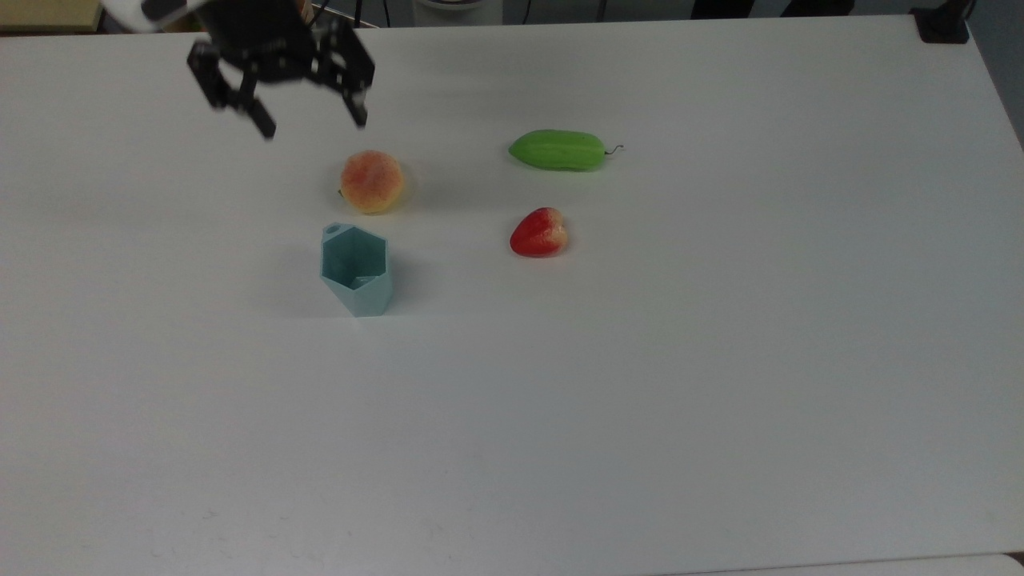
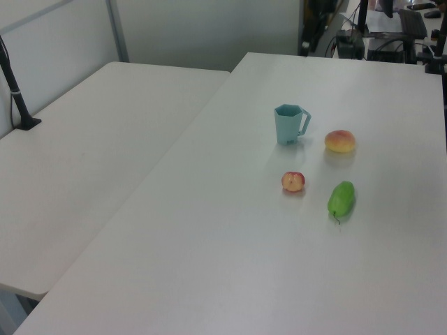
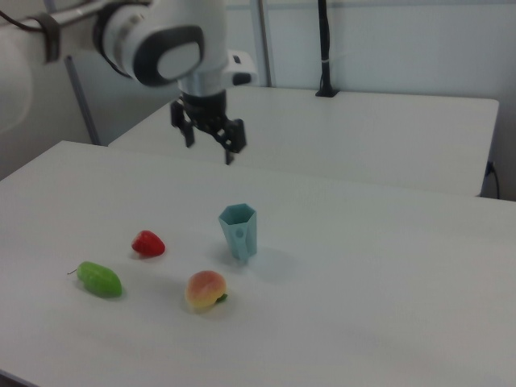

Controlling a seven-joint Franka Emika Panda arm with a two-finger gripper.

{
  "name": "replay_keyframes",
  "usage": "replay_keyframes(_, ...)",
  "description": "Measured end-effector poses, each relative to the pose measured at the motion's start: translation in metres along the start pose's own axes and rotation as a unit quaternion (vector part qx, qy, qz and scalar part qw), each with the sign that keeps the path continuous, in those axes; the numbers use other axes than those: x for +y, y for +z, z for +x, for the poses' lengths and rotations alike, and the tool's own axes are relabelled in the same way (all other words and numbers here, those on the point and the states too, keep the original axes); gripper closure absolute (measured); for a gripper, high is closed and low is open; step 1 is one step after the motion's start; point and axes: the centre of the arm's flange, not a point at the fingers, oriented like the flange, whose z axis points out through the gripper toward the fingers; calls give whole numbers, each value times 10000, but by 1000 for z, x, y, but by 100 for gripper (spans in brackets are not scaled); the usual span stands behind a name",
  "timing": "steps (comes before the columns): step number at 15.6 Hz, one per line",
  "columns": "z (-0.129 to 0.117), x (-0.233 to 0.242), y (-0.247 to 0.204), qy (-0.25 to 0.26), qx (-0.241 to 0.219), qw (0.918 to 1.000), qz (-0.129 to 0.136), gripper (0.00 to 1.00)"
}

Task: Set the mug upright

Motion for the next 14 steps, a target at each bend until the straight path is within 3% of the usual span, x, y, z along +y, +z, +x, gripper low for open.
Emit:
replay_keyframes(3,-35,-23,-53,953,-227,9952,82,0)
replay_keyframes(6,-59,-71,-79,1284,-398,9909,-105,0)
replay_keyframes(9,-72,-106,-81,1150,-533,9910,-427,0)
replay_keyframes(14,-70,-115,-61,756,-525,9945,-497,0)
